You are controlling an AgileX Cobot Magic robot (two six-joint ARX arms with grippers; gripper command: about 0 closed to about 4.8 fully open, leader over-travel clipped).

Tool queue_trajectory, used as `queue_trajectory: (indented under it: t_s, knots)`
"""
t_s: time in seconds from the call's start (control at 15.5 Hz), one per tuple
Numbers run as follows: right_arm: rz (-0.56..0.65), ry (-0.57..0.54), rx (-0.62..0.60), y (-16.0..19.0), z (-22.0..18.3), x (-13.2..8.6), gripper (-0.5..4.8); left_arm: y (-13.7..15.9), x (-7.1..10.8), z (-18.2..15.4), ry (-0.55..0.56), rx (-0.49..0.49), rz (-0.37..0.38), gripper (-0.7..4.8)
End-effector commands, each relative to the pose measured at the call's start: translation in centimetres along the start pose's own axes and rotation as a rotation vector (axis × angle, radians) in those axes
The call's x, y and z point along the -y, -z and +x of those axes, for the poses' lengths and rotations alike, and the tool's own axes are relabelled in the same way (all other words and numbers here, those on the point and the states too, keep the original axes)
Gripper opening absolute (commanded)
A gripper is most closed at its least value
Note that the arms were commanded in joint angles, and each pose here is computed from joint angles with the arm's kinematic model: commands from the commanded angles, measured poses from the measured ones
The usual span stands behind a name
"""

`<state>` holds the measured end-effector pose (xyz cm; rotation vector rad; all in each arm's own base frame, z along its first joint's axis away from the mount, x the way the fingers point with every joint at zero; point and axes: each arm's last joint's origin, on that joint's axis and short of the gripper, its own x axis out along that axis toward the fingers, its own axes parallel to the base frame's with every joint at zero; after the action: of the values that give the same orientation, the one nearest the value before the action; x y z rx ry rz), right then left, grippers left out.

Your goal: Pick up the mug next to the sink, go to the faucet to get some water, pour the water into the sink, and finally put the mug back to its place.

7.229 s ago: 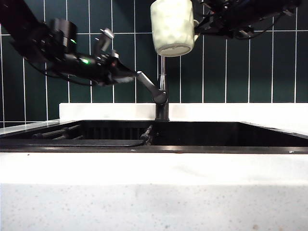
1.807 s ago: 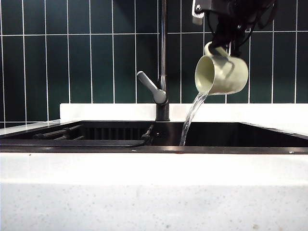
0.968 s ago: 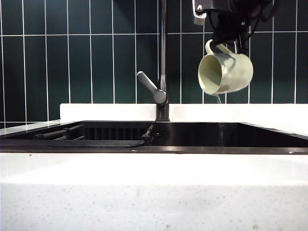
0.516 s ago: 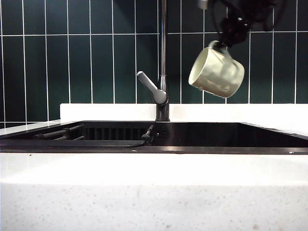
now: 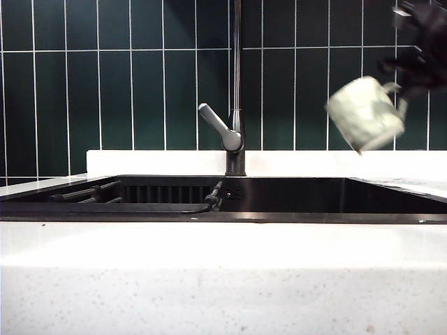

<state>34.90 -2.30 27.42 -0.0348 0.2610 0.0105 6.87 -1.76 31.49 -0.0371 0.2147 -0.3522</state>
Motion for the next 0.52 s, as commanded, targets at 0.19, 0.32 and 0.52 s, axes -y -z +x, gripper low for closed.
queue_trajectory:
  t_s: [0.19, 0.32, 0.52]
  knots:
    - [0.086, 0.105, 0.196, 3.8, -1.7, 1.3, -0.01, -0.2, 0.0, -0.1, 0.001, 0.013, 0.006, -0.06]
    - [0.113, 0.189, 0.211, 5.6, -2.3, 1.7, -0.01, -0.1, 0.0, -0.1, 0.002, 0.012, 0.006, -0.06]
    - [0.174, 0.246, 0.193, 6.7, -2.5, 2.5, -0.01, -0.1, 0.0, -0.1, 0.001, 0.012, 0.005, -0.06]
